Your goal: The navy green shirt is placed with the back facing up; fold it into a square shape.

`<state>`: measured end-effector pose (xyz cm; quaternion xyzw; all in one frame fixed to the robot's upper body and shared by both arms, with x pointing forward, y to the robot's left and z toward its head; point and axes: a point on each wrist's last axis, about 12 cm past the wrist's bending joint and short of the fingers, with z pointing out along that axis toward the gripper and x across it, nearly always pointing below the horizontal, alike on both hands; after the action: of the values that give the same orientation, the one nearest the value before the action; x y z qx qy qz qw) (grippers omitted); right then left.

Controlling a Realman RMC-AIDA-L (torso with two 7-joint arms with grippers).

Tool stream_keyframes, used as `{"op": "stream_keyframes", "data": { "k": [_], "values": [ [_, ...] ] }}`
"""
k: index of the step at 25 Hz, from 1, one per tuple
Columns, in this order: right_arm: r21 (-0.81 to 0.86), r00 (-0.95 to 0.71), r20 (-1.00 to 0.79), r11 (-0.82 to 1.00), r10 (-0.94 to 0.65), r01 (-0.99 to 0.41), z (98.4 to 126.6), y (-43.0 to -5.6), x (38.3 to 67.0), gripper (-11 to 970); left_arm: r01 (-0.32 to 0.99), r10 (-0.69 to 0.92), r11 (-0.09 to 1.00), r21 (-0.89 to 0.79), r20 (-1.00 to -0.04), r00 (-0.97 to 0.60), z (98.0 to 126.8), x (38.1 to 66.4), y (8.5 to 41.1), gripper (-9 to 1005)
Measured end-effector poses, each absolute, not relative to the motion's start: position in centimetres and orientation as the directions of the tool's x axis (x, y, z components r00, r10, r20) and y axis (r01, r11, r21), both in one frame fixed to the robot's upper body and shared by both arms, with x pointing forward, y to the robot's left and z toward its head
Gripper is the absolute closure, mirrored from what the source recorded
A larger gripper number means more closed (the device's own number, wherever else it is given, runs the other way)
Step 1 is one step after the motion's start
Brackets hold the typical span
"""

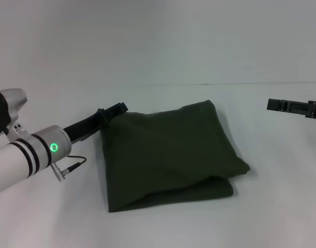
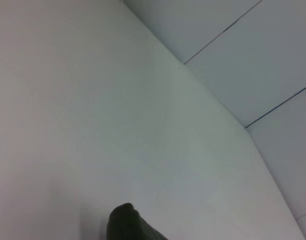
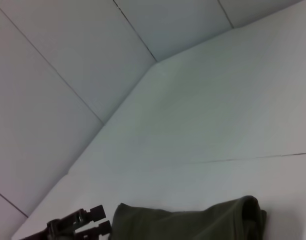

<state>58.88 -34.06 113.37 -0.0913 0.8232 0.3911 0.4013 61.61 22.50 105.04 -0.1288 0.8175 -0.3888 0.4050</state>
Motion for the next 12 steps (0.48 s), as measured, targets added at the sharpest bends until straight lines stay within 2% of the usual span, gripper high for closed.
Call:
{"op": "stream_keyframes", "data": {
  "k": [12],
  "values": [
    [0.553, -0.665, -0.733, 0.696, 0.144, -0.459, 113.0, -34.0, 59.0, 63, 0.084, -0.553, 0.672, -0.735, -0.574, -0.603, 105.3, 61.7, 23.9, 88]
  ]
}}
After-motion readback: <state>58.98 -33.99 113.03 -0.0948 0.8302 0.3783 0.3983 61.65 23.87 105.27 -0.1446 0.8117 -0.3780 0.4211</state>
